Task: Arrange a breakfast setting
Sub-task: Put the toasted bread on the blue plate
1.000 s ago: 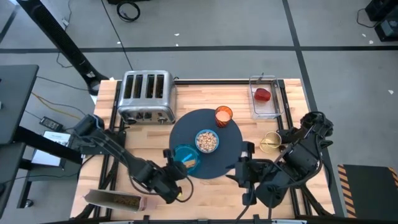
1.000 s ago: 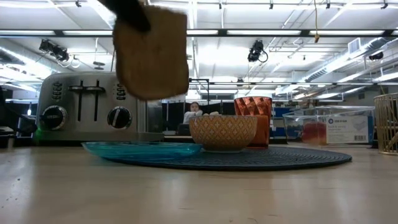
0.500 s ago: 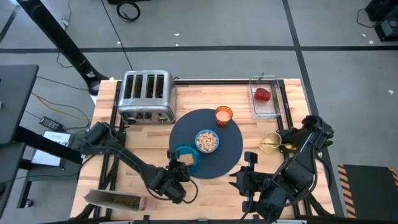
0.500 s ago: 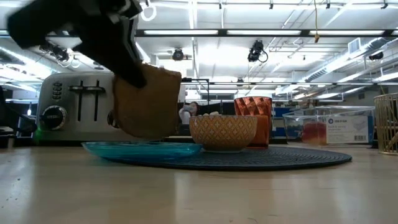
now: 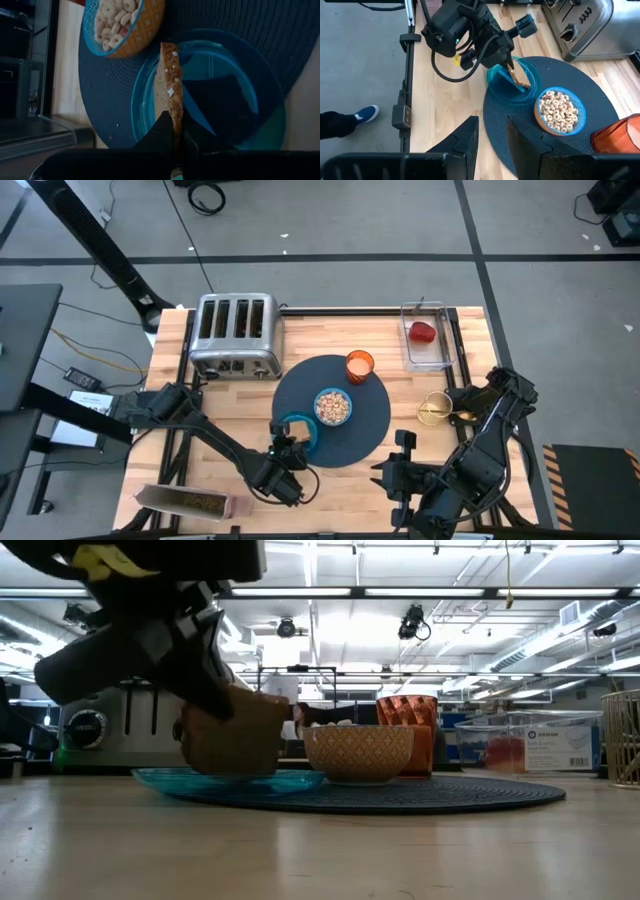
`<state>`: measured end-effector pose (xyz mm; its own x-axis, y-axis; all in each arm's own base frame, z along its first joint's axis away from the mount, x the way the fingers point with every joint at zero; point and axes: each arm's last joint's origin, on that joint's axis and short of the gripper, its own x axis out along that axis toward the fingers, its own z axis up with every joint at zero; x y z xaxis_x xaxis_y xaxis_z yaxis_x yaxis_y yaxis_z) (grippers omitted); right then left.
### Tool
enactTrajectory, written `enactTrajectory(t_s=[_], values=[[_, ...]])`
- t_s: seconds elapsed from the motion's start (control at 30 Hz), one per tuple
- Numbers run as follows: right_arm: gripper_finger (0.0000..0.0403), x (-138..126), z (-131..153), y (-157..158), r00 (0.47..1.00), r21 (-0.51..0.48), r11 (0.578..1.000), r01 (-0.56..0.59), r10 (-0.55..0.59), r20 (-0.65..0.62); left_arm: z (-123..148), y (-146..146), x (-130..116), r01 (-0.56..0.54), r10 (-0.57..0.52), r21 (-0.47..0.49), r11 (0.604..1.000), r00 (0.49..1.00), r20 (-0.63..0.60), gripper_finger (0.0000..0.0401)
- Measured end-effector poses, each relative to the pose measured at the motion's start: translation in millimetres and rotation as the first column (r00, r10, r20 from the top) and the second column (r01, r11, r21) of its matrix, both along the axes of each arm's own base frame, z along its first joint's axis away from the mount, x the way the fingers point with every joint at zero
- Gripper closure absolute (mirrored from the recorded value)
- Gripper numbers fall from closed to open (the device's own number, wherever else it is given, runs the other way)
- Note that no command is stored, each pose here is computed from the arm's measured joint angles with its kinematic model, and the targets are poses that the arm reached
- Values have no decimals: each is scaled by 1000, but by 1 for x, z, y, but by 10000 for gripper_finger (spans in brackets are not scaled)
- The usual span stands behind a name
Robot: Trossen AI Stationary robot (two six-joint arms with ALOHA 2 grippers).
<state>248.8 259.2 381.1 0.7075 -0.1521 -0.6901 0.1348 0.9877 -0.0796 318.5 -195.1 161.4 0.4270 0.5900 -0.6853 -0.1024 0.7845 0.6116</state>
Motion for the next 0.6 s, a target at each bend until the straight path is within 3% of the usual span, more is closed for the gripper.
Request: enactTrajectory(t_s=[0.6], values=[[295, -1, 1, 3, 1000, 36, 999, 3, -3, 11, -17, 2, 4, -18, 12, -58, 998, 995, -94, 350]])
